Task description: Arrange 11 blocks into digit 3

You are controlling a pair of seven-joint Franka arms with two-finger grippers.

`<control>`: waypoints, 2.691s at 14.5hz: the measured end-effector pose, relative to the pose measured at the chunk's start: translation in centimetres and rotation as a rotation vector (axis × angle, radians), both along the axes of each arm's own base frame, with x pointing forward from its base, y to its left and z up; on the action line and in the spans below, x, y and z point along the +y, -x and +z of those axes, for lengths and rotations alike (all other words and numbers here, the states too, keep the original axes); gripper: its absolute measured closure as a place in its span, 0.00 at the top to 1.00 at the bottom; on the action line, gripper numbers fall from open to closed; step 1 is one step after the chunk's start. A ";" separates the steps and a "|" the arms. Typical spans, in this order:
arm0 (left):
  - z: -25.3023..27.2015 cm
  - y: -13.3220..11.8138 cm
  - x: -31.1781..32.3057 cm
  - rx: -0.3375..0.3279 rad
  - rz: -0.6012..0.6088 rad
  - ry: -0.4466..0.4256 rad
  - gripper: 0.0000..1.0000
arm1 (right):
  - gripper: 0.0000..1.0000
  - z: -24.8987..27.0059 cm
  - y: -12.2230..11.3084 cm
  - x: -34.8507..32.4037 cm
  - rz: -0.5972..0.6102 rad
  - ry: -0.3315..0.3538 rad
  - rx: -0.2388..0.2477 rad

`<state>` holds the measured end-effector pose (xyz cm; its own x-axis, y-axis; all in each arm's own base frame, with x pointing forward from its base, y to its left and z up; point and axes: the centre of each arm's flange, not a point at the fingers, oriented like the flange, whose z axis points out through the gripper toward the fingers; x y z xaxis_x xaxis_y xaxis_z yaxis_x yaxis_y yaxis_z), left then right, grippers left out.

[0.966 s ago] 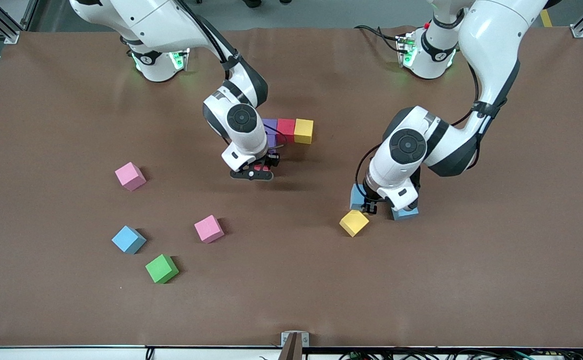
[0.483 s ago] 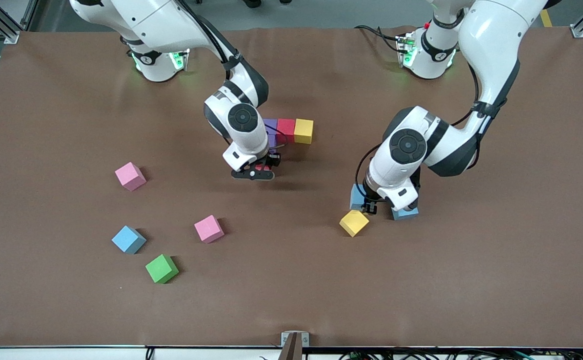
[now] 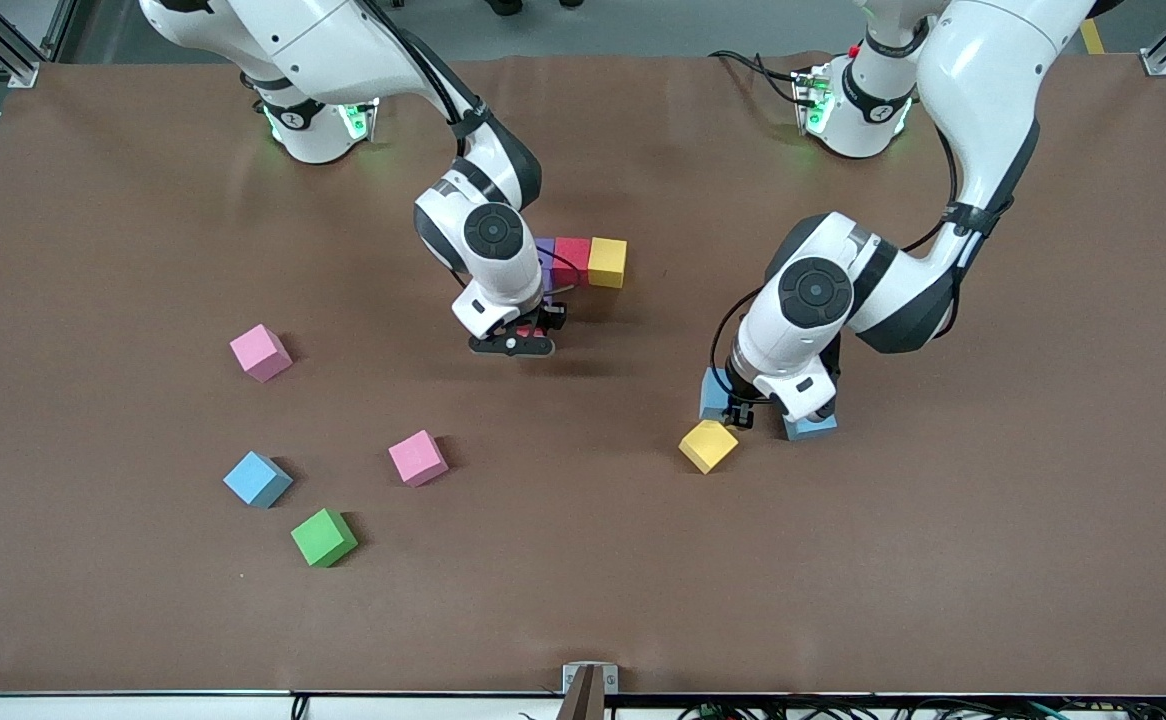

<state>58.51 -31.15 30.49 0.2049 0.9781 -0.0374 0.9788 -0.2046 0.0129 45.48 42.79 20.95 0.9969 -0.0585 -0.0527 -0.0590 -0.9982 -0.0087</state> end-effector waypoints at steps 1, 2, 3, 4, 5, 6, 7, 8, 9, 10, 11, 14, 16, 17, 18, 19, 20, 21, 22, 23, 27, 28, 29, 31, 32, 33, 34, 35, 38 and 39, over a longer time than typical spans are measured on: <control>0.0 0.0 0.0 0.000 0.000 0.000 0.61 | 0.57 -0.3 0.1 0.1 -0.002 0.002 0.000; 0.0 0.0 0.0 0.000 0.000 0.000 0.61 | 0.57 -0.6 0.2 0.2 -0.001 0.003 0.001; -0.1 0.0 0.0 0.001 0.000 0.000 0.61 | 0.57 -0.6 0.2 0.2 0.000 0.004 -0.001; -0.2 0.0 0.0 0.003 0.000 0.000 0.61 | 0.57 -0.6 0.2 0.2 0.000 0.005 -0.003; -0.2 0.0 0.0 0.004 0.000 0.000 0.61 | 0.57 -0.6 0.2 0.2 0.001 0.005 -0.003; -0.3 0.0 0.0 0.005 0.000 0.000 0.61 | 0.57 -0.6 0.2 0.2 0.001 0.005 -0.003; -0.4 0.0 0.0 0.006 0.000 0.000 0.61 | 0.57 -0.6 0.2 0.3 0.001 0.006 -0.004; -0.4 0.0 0.0 0.007 0.000 0.000 0.61 | 0.57 -0.6 0.2 0.2 0.001 0.006 -0.004; -0.4 0.0 0.0 0.007 0.000 0.000 0.61 | 0.57 -0.6 0.2 0.2 0.001 0.007 -0.004; -0.4 0.0 0.0 0.007 0.000 0.000 0.61 | 0.57 -0.6 0.2 0.2 0.002 0.007 -0.004; -0.4 0.0 0.0 0.007 0.000 0.000 0.61 | 0.57 -0.6 0.2 0.2 0.003 0.008 -0.005; -0.4 0.2 -0.4 0.005 -0.006 0.003 0.61 | 0.57 -0.6 0.2 0.2 0.023 0.022 -0.016; -0.4 0.2 -1.2 0.002 -0.016 0.009 0.61 | 0.57 -0.6 0.1 0.1 0.031 0.028 -0.022; -0.5 0.4 -2.0 0.002 -0.024 0.014 0.61 | 0.57 -0.6 0.1 0.0 0.031 0.029 -0.023; -0.7 0.6 -2.8 0.005 -0.030 0.018 0.61 | 0.57 -0.6 0.1 0.0 0.031 0.029 -0.023; -1.1 0.9 -3.7 0.010 -0.032 0.021 0.61 | 0.57 -0.6 0.0 0.0 0.031 0.029 -0.023; -1.5 1.2 -4.5 0.017 -0.037 0.023 0.61 | 0.56 -0.6 0.0 0.0 0.031 0.030 -0.023; -1.9 1.5 -5.1 0.022 -0.042 0.025 0.61 | 0.53 -0.6 0.0 0.0 0.031 0.030 -0.023; -2.2 1.7 -5.5 0.027 -0.038 0.026 0.61 | 0.53 -0.6 0.0 0.0 0.031 0.030 -0.023; -2.4 1.8 -5.8 0.030 -0.038 0.027 0.61 | 0.53 -0.6 0.0 0.0 0.031 0.030 -0.023; -3.9 3.7 -8.4 0.056 -0.063 0.023 0.61 | 0.53 -0.6 0.1 0.0 0.032 0.031 -0.022; -4.3 4.2 -9.0 0.063 -0.071 0.023 0.61 | 0.53 -0.6 0.1 0.0 0.033 0.032 -0.022; -4.7 4.6 -9.6 0.065 -0.073 0.027 0.61 | 0.53 -0.6 0.1 0.0 0.033 0.033 -0.022; -5.1 4.7 -10.1 0.053 -0.072 0.046 0.61 | 0.53 -0.6 0.1 0.0 0.033 0.033 -0.021; -5.2 4.6 -10.2 0.049 -0.070 0.053 0.61 | 0.53 -0.6 0.1 0.0 0.033 0.033 -0.021; -5.4 4.5 -10.2 0.048 -0.069 0.056 0.61 | 0.53 -0.6 0.1 0.0 0.031 0.033 -0.021; -5.5 4.5 -10.2 0.048 -0.069 0.058 0.61 | 0.53 -0.6 0.1 0.0 0.028 0.034 -0.021; -5.5 4.5 -10.2 0.047 -0.070 0.058 0.61 | 0.53 -0.6 0.1 0.0 0.022 0.034 -0.021; -5.6 4.5 -10.2 0.041 -0.077 0.052 0.61 | 0.53 -0.6 0.1 0.0 0.014 0.034 -0.021; -5.7 4.5 -10.2 0.039 -0.081 0.049 0.61 | 0.53 -0.6 0.1 0.0 0.013 0.034 -0.021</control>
<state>54.01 -41.36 24.80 0.2812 0.9550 -0.0939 0.9589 -0.2836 -0.0129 45.39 42.81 20.33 0.9985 -0.0467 -0.0299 -0.0460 -0.9986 0.0246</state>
